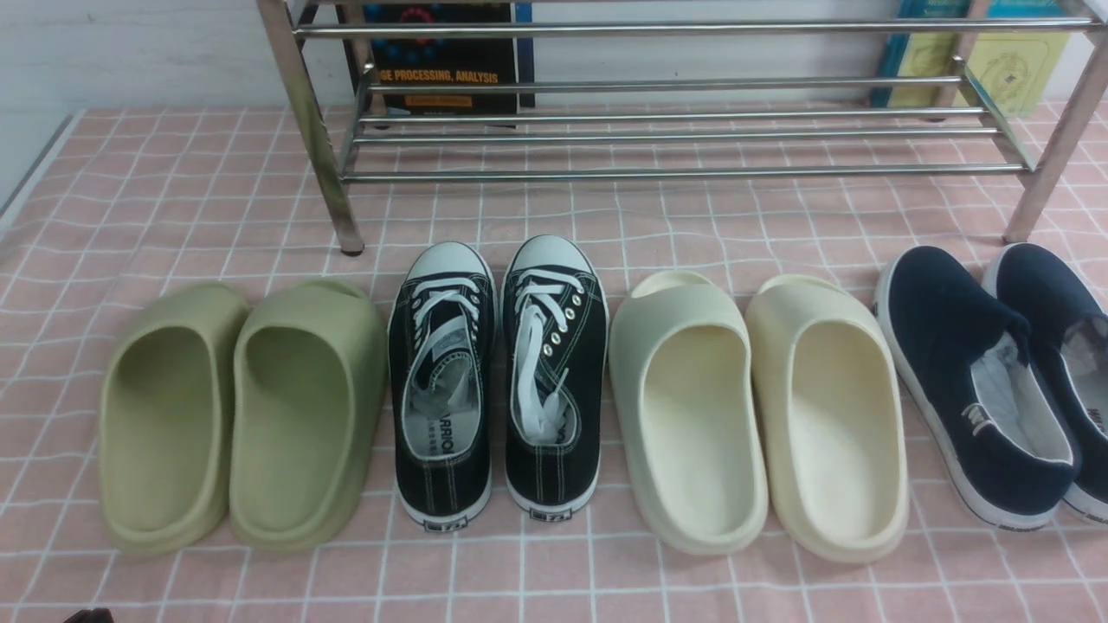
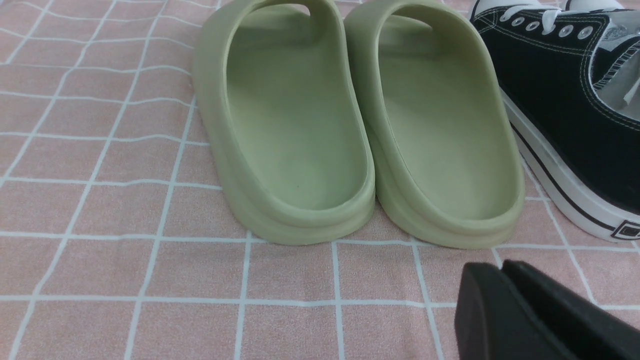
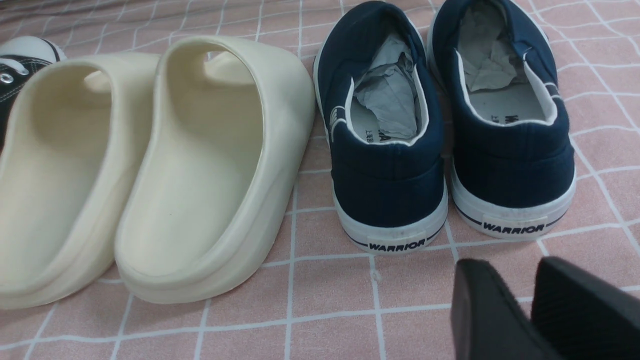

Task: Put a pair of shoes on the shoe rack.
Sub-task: Use the right arm to grab the shoe closest to it

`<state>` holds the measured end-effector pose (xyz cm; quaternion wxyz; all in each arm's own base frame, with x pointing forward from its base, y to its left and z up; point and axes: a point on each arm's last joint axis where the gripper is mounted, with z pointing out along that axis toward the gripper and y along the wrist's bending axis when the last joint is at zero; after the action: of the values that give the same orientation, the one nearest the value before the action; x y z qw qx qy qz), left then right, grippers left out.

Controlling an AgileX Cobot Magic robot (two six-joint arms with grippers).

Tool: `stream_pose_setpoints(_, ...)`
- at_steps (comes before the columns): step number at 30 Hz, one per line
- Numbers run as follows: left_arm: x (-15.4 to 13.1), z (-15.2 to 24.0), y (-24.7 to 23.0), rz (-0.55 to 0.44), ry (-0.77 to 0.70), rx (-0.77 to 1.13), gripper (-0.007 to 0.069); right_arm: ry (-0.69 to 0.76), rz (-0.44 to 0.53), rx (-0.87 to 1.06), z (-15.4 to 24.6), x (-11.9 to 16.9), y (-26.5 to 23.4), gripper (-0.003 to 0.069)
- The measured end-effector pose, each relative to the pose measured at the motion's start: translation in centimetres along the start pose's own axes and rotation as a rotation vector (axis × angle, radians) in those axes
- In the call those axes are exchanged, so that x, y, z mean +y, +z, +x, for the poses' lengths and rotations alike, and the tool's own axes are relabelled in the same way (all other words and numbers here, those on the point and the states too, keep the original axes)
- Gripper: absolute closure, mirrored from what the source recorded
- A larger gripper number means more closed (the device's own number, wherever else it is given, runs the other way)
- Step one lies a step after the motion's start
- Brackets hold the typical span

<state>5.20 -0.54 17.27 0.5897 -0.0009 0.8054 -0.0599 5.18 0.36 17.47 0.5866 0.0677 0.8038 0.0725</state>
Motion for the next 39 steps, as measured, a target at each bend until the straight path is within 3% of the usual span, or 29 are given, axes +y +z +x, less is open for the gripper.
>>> stream_pose_setpoints(39, 0.00, 0.00, 0.00, 0.000, -0.001, 0.000, 0.0550, -0.011, 0.004, -0.004, -0.03, -0.04, 0.00, 0.0442)
